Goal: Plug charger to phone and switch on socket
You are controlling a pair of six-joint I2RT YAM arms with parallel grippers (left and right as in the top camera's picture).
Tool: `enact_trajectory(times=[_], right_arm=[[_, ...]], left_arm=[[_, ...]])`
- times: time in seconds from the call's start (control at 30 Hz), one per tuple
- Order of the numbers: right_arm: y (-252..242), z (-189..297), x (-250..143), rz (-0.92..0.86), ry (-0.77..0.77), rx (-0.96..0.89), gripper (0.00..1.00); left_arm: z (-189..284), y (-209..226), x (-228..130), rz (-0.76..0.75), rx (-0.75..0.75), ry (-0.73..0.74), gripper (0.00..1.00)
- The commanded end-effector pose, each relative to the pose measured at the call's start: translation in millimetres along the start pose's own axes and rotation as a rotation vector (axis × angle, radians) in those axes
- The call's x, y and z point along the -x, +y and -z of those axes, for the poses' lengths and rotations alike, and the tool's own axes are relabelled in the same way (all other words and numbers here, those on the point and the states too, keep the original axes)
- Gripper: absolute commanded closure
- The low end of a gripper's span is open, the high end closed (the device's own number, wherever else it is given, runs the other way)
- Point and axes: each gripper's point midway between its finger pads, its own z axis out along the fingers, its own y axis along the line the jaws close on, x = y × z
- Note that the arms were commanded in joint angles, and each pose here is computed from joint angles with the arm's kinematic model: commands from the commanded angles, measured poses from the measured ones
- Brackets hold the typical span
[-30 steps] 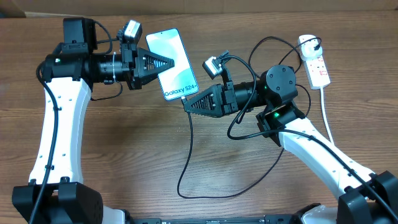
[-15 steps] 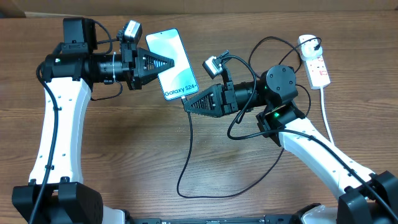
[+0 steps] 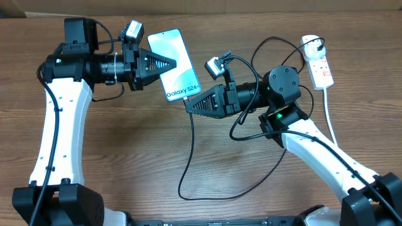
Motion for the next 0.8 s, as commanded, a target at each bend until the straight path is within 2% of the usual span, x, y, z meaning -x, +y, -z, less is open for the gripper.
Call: enact_trajectory(times=[0.0, 0.63, 0.67, 0.73, 0.77], right_arm=[[4.3, 2.8, 20.1, -0.009, -0.118, -0.004, 0.96], [3.7, 7.0, 21.8, -0.012, -0.121, -0.007, 0.96], [3.7, 6.9, 21.5, -0.012, -0.119, -0.007, 0.92], [3.1, 6.9, 21.4, -0.016, -0.119, -0.008, 0.73], [3.1, 6.9, 21.5, -0.016, -0.120, -0.008, 0.69]], left_arm=[[-7.8, -30.5, -19.9, -0.076, -0.097, 0.074, 0.96], [-11.3, -29.6, -26.2, -0.045, -0.098, 0.090, 0.96], [-11.3, -29.5, -26.1, -0.051, -0.098, 0.089, 0.96], [-11.6, -27.7, -25.3, -0.050, -0.088, 0.085, 0.96], [-11.8, -25.5, -24.3, -0.050, -0.074, 0.079, 0.96]])
